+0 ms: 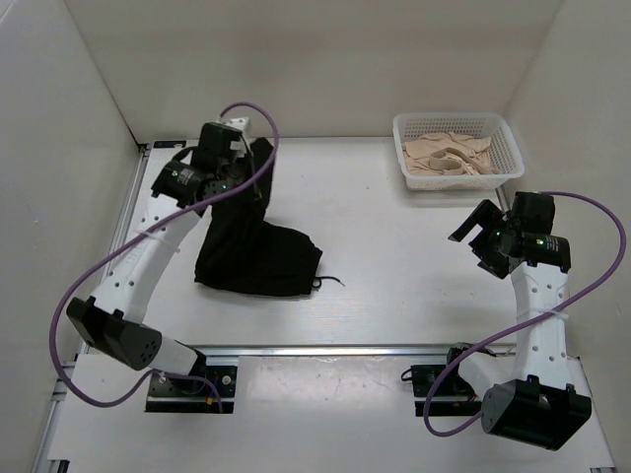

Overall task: Fold and stack the trousers
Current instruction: Fold the trousers

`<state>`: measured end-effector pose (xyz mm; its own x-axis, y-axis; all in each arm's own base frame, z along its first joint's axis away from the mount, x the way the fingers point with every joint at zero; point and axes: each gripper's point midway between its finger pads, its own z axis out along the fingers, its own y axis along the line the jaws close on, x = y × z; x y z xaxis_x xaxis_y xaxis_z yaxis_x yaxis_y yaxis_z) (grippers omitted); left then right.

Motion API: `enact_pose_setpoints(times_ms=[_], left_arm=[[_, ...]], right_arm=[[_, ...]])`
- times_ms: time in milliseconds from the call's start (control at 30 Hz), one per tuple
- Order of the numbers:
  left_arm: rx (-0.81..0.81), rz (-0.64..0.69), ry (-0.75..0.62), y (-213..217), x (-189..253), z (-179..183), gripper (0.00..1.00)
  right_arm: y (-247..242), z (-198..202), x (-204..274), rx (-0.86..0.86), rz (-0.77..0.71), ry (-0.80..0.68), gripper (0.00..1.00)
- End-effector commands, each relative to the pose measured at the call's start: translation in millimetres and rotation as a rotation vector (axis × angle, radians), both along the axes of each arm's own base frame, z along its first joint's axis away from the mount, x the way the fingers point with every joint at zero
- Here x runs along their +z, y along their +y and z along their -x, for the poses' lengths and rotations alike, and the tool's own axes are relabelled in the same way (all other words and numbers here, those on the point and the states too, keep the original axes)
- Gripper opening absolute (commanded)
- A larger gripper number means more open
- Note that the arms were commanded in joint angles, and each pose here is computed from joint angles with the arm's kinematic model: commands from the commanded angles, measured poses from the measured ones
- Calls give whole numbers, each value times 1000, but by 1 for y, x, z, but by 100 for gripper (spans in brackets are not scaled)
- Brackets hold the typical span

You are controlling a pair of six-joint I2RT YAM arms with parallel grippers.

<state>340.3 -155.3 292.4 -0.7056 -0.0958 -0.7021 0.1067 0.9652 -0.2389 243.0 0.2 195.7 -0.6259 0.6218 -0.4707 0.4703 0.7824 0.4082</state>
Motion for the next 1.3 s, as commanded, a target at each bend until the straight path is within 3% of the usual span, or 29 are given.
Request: enact_pose_setpoints(times_ms=[0, 267, 333, 367, 400, 500, 700, 733, 867, 933, 1000, 1033, 1133, 1233, 1267], left_arm=[[-64, 37, -77, -23, 21, 26, 10], [-206, 46, 124, -96, -45, 99, 10], [-209, 36, 205, -100, -66, 111, 69], [-233, 20, 245, -105, -75, 122, 88], [-237, -16, 285, -102, -85, 128, 98], [-210, -81, 237, -90, -74, 123, 96], [-47, -139, 117, -25, -41, 81, 56], [-20, -158, 132, -12, -51, 77, 56], [114, -139, 257, 34, -88, 64, 62], [178, -91, 307, 53, -105, 58, 62], [212, -57, 324, 64, -111, 56, 62], [258, -42, 346, 76, -117, 59, 65], [316, -1, 371, 93, -131, 58, 93], [350, 49, 478, 103, -169, 64, 100], [376, 80, 552, 109, -190, 72, 100]], right_arm=[[4, 1, -2, 24, -7, -6, 100], [4, 0, -6, 24, -9, 3, 100], [2, 1, -10, 18, -4, 13, 100], [3, 2, -13, 18, -6, 22, 100], [3, 2, -13, 18, -6, 22, 100], [7, 0, -17, 35, -31, 28, 100], [48, -16, -5, 207, -58, -23, 95], [73, -13, -6, 302, -67, -10, 95], [155, -7, -30, 584, -112, 111, 99], [209, 6, -34, 734, -213, 130, 99], [240, 7, -51, 784, -255, 175, 99], [254, 15, -58, 822, -255, 196, 99], [282, 21, -80, 870, -293, 250, 97], [311, 36, -96, 927, -328, 293, 92], [316, 42, -107, 944, -320, 323, 81]])
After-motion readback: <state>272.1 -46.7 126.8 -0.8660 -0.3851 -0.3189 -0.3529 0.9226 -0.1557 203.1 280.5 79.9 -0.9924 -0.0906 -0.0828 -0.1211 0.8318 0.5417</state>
